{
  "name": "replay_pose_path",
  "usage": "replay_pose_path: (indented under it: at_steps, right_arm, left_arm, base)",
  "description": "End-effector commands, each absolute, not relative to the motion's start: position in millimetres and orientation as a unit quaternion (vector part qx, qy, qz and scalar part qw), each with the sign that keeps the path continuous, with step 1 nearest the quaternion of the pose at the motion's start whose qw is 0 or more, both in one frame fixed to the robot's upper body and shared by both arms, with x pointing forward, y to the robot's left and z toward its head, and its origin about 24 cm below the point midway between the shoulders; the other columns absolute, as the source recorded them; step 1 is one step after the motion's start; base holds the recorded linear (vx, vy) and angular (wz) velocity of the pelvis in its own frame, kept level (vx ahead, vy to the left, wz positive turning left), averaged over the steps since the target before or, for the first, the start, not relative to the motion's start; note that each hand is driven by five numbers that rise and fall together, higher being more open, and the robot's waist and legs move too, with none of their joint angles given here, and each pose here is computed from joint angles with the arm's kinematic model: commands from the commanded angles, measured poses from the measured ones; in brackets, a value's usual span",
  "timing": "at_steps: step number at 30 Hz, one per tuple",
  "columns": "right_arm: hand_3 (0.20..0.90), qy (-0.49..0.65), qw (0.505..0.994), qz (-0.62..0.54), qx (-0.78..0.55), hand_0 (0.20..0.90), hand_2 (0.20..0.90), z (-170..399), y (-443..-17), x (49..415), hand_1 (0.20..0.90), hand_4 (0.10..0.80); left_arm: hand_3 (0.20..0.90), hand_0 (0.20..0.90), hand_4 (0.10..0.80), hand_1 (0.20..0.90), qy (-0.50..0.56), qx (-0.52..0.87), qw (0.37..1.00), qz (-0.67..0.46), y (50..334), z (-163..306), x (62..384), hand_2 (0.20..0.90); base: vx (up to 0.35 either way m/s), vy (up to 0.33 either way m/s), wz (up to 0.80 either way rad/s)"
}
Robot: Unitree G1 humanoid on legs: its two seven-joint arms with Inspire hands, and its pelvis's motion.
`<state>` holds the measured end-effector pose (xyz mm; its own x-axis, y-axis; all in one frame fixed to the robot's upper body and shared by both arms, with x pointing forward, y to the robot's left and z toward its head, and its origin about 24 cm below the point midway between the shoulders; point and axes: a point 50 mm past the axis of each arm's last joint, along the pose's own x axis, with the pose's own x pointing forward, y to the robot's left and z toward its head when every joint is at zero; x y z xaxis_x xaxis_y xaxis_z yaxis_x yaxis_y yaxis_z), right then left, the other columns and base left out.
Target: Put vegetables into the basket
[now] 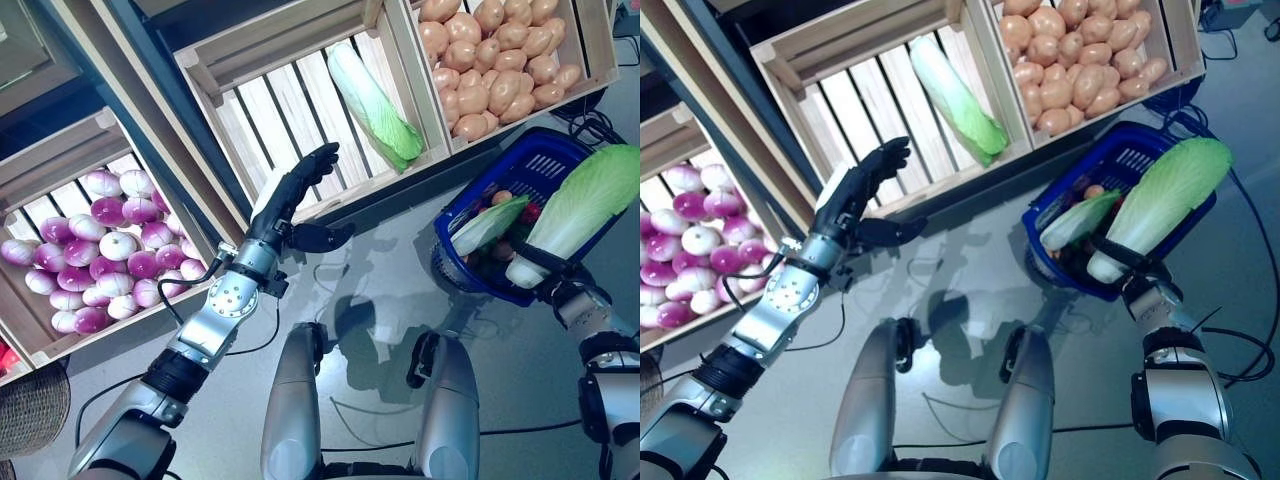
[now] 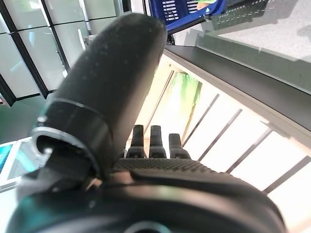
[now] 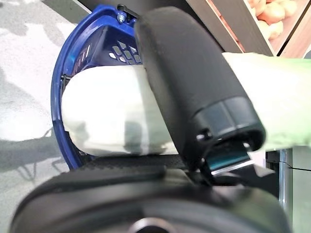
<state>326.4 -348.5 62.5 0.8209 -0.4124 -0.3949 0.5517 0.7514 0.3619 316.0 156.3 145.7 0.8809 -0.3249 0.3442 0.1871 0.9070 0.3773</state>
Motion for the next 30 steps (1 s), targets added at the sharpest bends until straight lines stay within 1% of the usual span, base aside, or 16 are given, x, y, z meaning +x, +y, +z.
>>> replay_pose_path:
  at_steps: [1,14,19,22,23,25,28,30]
  right_arm:
    - [0.900,0.041,0.933,-0.269,0.236,0.900,0.900,119.6,-379.2,331.4,0.900,0.800]
    - [0.900,0.060,0.938,-0.253,0.228,0.900,0.900,114.4,-385.1,324.9,0.900,0.800]
    - [0.900,0.057,0.940,-0.245,0.232,0.900,0.900,112.5,-379.4,328.1,0.900,0.800]
    - [0.900,0.066,0.945,-0.232,0.220,0.900,0.900,100.7,-370.8,329.0,0.900,0.800]
    - [0.900,0.068,0.946,-0.231,0.218,0.900,0.900,99.6,-370.1,328.9,0.900,0.800]
    - [0.900,0.081,0.951,-0.218,0.206,0.900,0.900,91.0,-365.1,328.3,0.900,0.800]
    - [0.900,0.092,0.954,-0.207,0.198,0.900,0.900,84.8,-361.9,327.3,0.900,0.800]
    - [0.900,0.100,0.959,-0.187,0.187,0.900,0.900,79.9,-356.1,327.9,0.900,0.800]
  left_arm:
    - [0.900,0.900,0.800,0.900,-0.350,0.127,0.915,-0.159,141.3,205.4,304.7,0.900]
    - [0.900,0.900,0.800,0.900,-0.344,0.138,0.914,-0.165,142.9,207.2,304.4,0.900]
    - [0.900,0.900,0.800,0.900,-0.373,0.165,0.901,-0.145,144.1,212.5,301.9,0.900]
    - [0.900,0.900,0.800,0.900,-0.404,0.247,0.875,-0.099,151.1,227.6,305.6,0.900]
    - [0.900,0.900,0.800,0.900,-0.405,0.254,0.873,-0.096,151.7,228.8,306.2,0.900]
    - [0.900,0.900,0.800,0.900,-0.403,0.307,0.860,-0.059,162.3,247.9,316.1,0.900]
    - [0.900,0.900,0.800,0.900,-0.404,0.345,0.846,-0.030,170.3,256.8,323.0,0.900]
    - [0.900,0.900,0.800,0.900,-0.410,0.396,0.821,0.016,180.4,272.1,330.2,0.900]
  base:
    - [0.000,0.000,0.00]
    - [0.000,0.000,0.00]
    - [0.000,0.000,0.00]
    - [0.027,0.000,-0.01]
    - [0.048,0.009,-0.01]
    - [0.055,0.022,-0.04]
    - [0.044,0.029,-0.14]
    - [0.051,0.056,-0.18]
